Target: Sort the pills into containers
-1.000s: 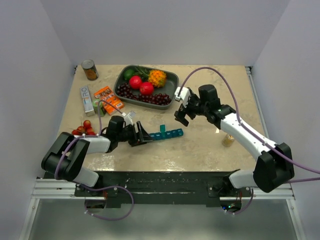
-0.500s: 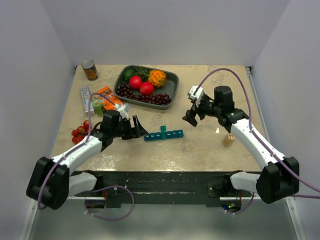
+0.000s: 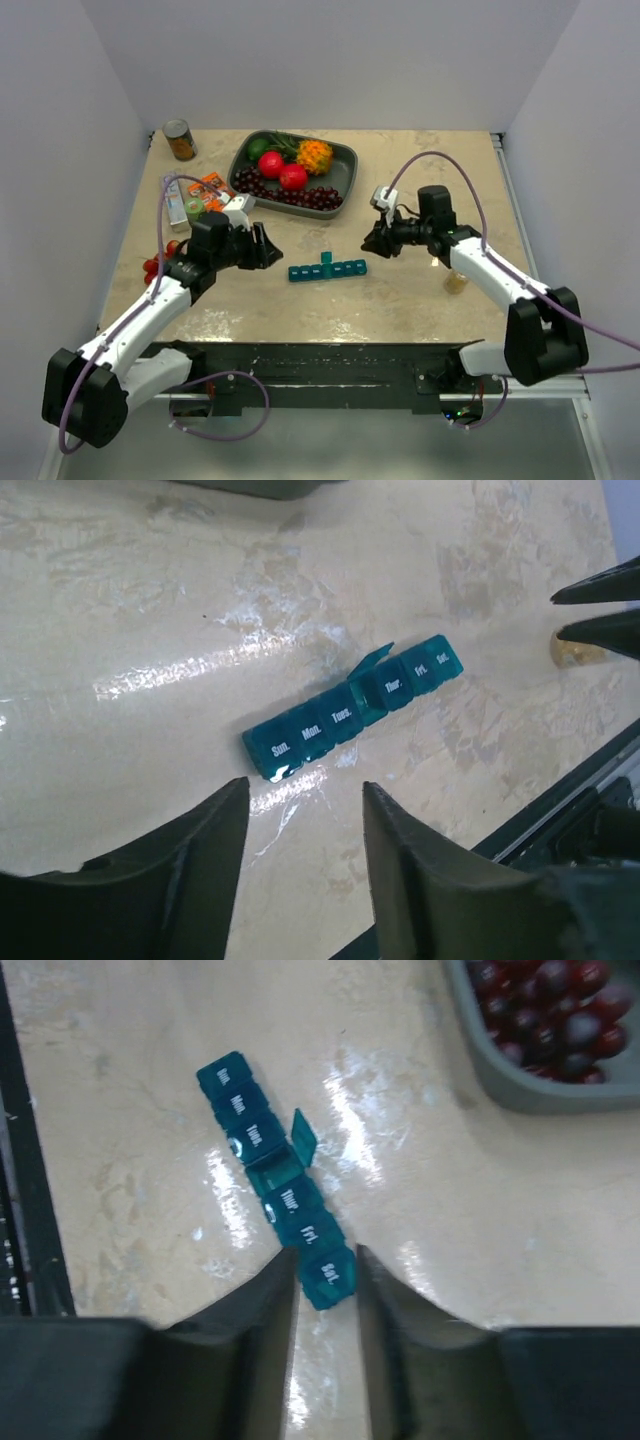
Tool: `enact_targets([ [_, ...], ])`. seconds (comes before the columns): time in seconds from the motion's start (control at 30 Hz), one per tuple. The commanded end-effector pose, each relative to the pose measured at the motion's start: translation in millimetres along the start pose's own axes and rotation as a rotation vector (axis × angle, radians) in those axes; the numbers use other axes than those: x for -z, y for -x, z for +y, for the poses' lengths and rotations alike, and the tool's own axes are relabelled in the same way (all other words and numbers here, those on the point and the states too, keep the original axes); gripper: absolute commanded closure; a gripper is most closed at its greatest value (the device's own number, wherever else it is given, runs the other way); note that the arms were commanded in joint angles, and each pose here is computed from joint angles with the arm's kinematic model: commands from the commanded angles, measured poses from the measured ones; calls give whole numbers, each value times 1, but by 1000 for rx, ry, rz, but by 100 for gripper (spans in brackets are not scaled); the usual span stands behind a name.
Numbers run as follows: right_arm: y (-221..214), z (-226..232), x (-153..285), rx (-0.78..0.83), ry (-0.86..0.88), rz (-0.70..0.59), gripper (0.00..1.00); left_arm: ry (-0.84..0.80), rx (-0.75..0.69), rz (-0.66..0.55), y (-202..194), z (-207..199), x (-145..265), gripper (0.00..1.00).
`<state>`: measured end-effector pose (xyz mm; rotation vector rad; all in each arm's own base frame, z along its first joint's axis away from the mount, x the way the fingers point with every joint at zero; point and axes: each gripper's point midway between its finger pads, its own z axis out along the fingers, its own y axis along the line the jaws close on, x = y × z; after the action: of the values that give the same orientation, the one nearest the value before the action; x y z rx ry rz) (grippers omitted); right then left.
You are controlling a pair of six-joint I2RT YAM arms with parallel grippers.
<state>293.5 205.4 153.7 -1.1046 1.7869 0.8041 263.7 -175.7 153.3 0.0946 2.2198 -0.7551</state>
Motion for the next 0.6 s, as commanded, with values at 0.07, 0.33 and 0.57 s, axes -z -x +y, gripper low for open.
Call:
enact_targets([
  [0.07,-9,13,-33,-58,124,61,80,-237,45,25,-14,-28,-26,75],
  [0.33,-39,4,-53,-140,153,166,83,-354,103,129,-34,-35,-71,100],
  [0.57,-63,1,-66,-187,136,244,85,-322,133,211,-57,-19,-98,100],
])
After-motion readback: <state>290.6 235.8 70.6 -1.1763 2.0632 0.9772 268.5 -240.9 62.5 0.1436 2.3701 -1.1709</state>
